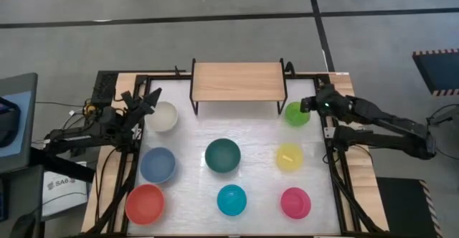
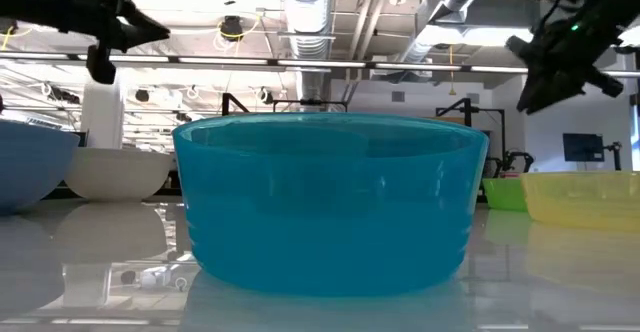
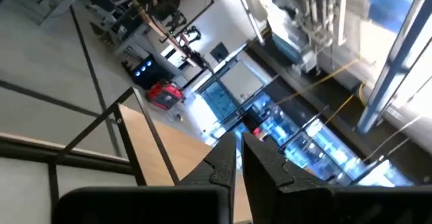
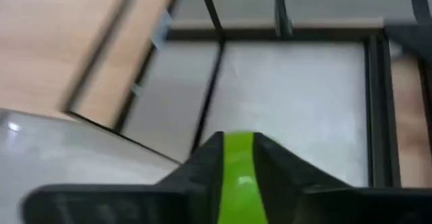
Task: Place and stack bowls onto a shelf
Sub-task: Put the small green bowl on the shelf
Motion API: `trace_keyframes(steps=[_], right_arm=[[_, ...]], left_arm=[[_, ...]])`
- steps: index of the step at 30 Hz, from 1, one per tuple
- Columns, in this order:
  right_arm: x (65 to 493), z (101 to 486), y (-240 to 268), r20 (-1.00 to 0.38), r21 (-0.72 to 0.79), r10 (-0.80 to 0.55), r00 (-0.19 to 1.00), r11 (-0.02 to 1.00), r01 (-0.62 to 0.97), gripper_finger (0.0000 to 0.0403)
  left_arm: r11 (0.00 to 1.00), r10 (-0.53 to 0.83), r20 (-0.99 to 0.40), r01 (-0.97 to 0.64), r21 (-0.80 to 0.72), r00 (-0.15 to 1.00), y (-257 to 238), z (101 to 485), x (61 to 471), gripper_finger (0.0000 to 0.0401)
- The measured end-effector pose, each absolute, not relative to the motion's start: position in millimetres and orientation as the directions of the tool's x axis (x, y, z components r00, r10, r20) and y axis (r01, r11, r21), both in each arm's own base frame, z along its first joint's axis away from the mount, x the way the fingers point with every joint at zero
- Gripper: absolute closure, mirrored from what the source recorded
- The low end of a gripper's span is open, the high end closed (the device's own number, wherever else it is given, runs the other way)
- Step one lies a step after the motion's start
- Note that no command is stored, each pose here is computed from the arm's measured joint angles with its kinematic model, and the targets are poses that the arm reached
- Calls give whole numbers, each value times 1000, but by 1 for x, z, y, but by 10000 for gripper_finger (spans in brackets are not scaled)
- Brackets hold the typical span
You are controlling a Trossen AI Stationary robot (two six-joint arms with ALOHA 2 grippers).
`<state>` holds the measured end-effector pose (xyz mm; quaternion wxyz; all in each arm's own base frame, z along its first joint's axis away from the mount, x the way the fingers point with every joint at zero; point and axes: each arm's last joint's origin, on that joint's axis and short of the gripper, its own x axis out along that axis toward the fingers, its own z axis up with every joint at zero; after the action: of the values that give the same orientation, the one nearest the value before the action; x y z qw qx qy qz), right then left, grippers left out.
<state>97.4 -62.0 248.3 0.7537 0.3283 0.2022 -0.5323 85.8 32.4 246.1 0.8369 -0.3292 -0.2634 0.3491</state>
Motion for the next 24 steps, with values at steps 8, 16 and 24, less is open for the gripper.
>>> trace_keyframes(steps=[8,16,24], right_arm=[[103,213,-95,-890,116,-447,87,-38,992,192],[104,192,-120,-960,50,-277,45,-12,999,191],[112,171,-136,-980,-15,-199,-3,59,998,229]], left_arm=[[545,745,86,-530,-649,662,36,259,116,326],[556,734,4,-597,-578,679,45,280,135,307],[620,705,-32,-639,-456,708,55,304,145,314]])
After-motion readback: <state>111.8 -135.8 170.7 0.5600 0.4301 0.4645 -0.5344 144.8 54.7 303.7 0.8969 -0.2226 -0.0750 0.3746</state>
